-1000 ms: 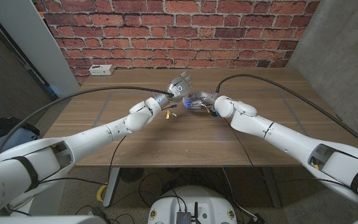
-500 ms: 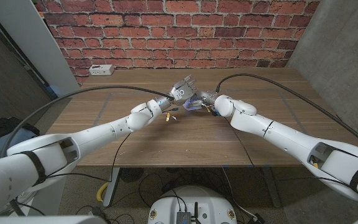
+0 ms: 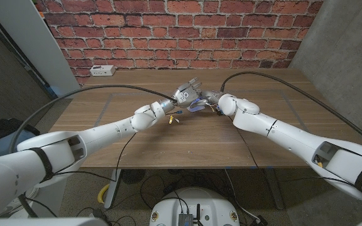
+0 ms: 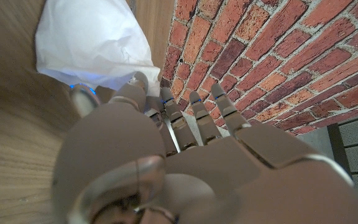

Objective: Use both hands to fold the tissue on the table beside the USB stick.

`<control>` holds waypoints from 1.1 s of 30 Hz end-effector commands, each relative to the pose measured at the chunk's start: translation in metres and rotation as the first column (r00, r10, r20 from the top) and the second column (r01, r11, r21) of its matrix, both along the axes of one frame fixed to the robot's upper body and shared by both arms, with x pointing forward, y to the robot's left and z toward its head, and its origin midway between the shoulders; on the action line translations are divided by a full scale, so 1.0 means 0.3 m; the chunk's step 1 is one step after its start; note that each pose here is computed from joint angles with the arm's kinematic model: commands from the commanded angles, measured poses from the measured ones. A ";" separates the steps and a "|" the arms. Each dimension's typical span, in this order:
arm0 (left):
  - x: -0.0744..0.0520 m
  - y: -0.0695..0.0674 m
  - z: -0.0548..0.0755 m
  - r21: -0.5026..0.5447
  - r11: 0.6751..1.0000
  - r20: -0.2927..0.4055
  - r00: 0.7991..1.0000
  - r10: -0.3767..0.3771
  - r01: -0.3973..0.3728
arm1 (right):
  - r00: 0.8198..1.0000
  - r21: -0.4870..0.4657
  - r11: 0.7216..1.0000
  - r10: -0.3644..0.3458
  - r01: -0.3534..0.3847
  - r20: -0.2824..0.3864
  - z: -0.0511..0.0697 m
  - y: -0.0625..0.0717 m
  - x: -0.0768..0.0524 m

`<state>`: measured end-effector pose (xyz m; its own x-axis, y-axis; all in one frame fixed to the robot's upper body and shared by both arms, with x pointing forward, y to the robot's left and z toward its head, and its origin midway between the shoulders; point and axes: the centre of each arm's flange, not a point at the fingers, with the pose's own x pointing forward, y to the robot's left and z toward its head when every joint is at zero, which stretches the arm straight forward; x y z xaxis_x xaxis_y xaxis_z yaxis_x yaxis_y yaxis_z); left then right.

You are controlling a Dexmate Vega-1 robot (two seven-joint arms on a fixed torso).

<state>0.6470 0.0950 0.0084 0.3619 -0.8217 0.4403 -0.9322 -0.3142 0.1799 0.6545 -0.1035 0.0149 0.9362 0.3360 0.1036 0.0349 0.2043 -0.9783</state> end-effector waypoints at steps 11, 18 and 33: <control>-0.014 -0.023 -0.005 0.017 0.998 0.044 0.997 -0.069 0.068 | 0.967 -0.052 0.966 -0.253 0.254 0.010 0.026 -0.111 -0.004; -0.025 -0.020 -0.005 0.021 0.997 0.057 0.996 -0.075 0.074 | 0.949 -0.049 0.948 -0.314 0.314 -0.004 0.018 -0.154 0.001; -0.014 -0.024 -0.020 0.025 1.000 0.094 0.995 -0.020 0.018 | 0.899 -0.017 0.899 -0.438 0.438 0.016 0.033 -0.228 -0.024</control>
